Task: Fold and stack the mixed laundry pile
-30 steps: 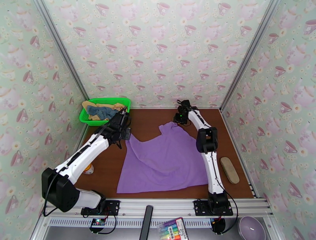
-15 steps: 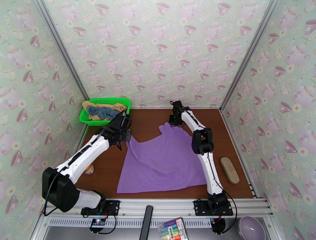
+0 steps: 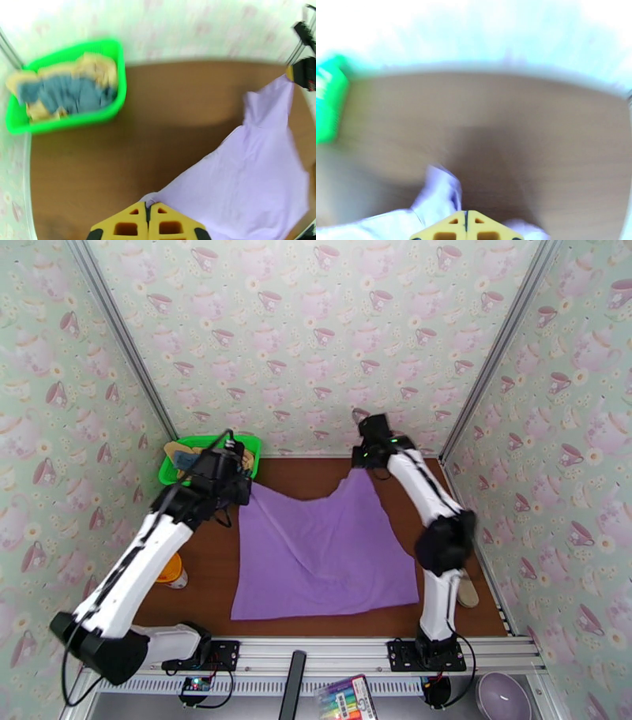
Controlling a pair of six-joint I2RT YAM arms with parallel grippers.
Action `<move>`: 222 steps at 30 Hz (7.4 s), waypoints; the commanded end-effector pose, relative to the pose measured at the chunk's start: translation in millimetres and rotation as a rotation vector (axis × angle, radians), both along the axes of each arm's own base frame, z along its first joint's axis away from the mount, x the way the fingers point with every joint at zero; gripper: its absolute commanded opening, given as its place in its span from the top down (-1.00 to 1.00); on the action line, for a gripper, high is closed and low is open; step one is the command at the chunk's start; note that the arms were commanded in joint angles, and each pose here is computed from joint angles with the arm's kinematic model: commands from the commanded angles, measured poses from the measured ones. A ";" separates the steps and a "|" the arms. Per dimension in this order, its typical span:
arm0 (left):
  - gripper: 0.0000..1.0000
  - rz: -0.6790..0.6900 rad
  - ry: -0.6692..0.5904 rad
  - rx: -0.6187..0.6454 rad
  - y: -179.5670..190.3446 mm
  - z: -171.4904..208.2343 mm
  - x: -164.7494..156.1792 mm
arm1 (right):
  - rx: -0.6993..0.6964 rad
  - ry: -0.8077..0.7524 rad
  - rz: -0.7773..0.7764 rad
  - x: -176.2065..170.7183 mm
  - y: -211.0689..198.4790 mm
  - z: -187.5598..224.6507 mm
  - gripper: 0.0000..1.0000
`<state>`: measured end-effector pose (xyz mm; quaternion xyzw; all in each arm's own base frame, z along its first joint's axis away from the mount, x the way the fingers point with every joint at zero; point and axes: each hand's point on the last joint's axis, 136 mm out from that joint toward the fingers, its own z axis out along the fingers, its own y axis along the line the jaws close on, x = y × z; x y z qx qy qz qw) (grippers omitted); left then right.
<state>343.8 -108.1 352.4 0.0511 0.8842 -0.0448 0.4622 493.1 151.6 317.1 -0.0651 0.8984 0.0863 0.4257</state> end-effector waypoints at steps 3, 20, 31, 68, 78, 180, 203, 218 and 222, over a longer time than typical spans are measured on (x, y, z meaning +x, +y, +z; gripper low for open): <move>1.00 -0.089 -0.056 -0.083 1.3 60.9 -49.0 | 0.007 -0.319 0.013 -89.0 -35.2 122.1 1.00; 1.00 -0.281 -0.358 -0.333 36.0 203.3 -224.5 | 0.270 -0.880 0.165 -411.9 -102.7 329.0 1.00; 1.00 -0.241 -0.377 -0.382 44.4 203.7 -233.7 | 0.224 -0.873 0.051 -417.7 -125.4 318.7 1.00; 1.00 0.100 0.213 0.011 17.5 -216.5 194.8 | -0.264 -0.080 -0.109 143.0 -75.7 -152.2 1.00; 1.00 0.086 0.264 0.026 12.4 -259.2 225.4 | -0.324 -0.010 -0.236 168.1 -111.5 -179.1 1.00; 0.07 0.468 0.863 -0.286 -6.6 -342.2 -143.8 | -0.044 0.351 -0.164 -115.3 -71.4 -137.0 0.25; 1.00 0.473 0.753 -0.215 41.0 -314.8 -43.8 | -0.467 0.146 0.596 -241.5 -21.6 -104.5 -0.13; 1.00 0.486 0.714 -0.330 63.0 -320.7 -21.1 | -1.142 0.449 1.355 -347.5 -75.0 -244.4 -0.25; 1.00 0.463 0.712 -0.359 58.0 -321.6 -18.5 | -1.140 0.432 1.397 -360.5 -80.7 -270.7 -0.29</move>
